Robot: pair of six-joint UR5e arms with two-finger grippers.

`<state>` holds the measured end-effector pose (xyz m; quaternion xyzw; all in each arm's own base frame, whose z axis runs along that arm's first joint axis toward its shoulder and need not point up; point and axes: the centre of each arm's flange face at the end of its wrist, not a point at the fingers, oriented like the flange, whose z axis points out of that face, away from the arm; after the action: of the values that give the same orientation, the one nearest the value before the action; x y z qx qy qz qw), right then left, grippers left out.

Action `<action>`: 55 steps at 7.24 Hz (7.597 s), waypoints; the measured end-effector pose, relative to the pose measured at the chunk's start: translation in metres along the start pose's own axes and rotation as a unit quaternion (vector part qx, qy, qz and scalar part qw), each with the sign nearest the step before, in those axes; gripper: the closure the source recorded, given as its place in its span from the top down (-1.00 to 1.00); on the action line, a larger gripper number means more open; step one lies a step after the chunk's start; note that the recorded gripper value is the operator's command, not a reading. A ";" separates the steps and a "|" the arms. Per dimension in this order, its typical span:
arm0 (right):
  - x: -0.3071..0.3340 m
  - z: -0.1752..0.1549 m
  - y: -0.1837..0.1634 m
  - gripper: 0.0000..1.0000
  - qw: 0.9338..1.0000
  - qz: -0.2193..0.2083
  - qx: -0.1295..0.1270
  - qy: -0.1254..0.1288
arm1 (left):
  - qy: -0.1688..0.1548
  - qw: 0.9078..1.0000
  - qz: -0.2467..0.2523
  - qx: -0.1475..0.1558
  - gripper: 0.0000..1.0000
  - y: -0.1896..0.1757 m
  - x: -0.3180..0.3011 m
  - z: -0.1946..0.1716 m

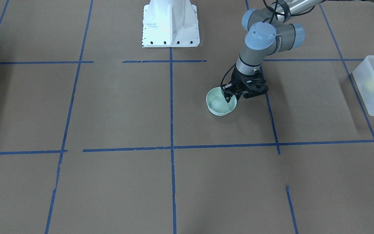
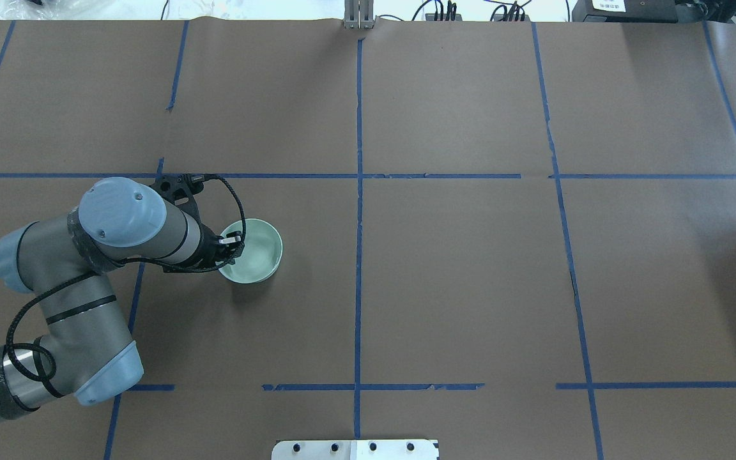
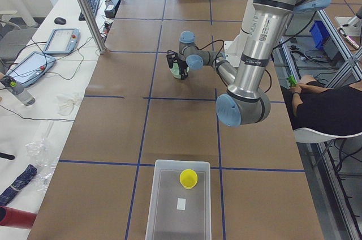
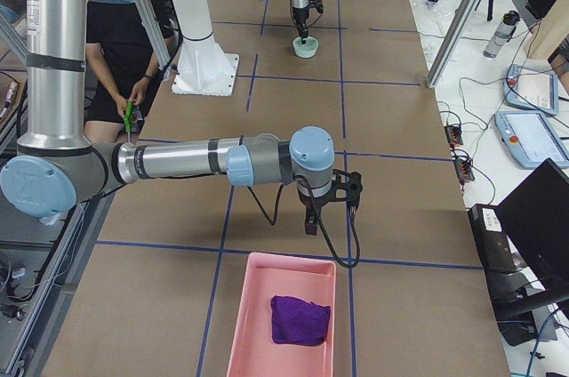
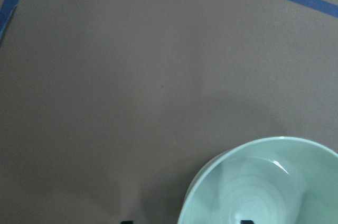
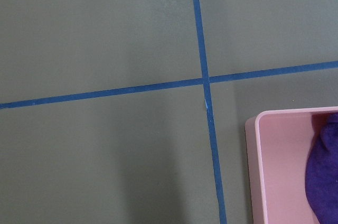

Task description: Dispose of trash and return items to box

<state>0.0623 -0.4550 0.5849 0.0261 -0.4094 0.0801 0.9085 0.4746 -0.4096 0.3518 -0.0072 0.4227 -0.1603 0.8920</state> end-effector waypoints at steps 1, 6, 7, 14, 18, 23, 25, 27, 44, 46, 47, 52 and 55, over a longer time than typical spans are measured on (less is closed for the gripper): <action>0.000 0.000 0.000 1.00 1.000 -0.001 0.000 0.000 | 0.001 1.000 0.000 0.000 -1.00 0.000 0.000 -0.002; 0.002 0.007 0.000 1.00 1.000 -0.005 -0.004 0.007 | 0.030 0.999 -0.008 0.031 -1.00 -0.065 -0.012 -0.122; 0.005 0.009 0.000 1.00 1.000 -0.005 -0.006 0.008 | 0.030 0.999 0.007 0.035 -1.00 -0.089 -0.028 -0.139; 0.036 0.037 0.000 1.00 0.999 -0.039 -0.033 0.009 | -0.027 0.987 0.146 0.054 -1.00 -0.221 -0.239 -0.210; 0.040 0.039 0.002 1.00 0.998 -0.047 -0.036 0.006 | -0.086 0.976 0.196 0.042 -1.00 -0.296 -0.437 -0.229; 0.034 0.034 0.000 1.00 0.998 -0.050 -0.032 -0.004 | -0.113 0.964 0.239 -0.015 -1.00 -0.294 -0.614 -0.191; 0.031 0.032 -0.001 1.00 0.998 -0.053 -0.030 -0.004 | -0.120 0.961 0.250 -0.012 -1.00 -0.243 -0.672 -0.168; 0.029 0.031 -0.001 1.00 0.998 -0.055 -0.029 -0.005 | -0.159 0.957 0.243 -0.008 -1.00 -0.219 -0.708 -0.165; 0.024 0.026 -0.001 1.00 0.998 -0.056 -0.024 -0.006 | -0.041 0.990 0.135 0.022 1.00 -0.242 -0.503 -0.235; 0.023 0.026 -0.001 1.00 0.998 -0.057 -0.024 -0.006 | -0.042 0.990 0.134 0.019 1.00 -0.241 -0.501 -0.232; 0.024 0.026 -0.001 1.00 0.998 -0.056 -0.024 -0.006 | -0.043 0.990 0.132 0.018 1.00 -0.241 -0.503 -0.230; 0.025 0.027 -0.001 1.00 0.998 -0.055 -0.025 -0.005 | -0.045 0.990 0.134 0.016 1.00 -0.249 -0.503 -0.227; 0.024 0.026 -0.002 1.00 0.998 -0.056 -0.024 -0.006 | -0.045 0.990 0.134 0.016 1.00 -0.249 -0.503 -0.227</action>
<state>0.0588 -0.4565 0.6203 0.0272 -0.4145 0.0190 0.9094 -0.0641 -0.4713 0.6205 0.0567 0.3767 -0.0456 0.9235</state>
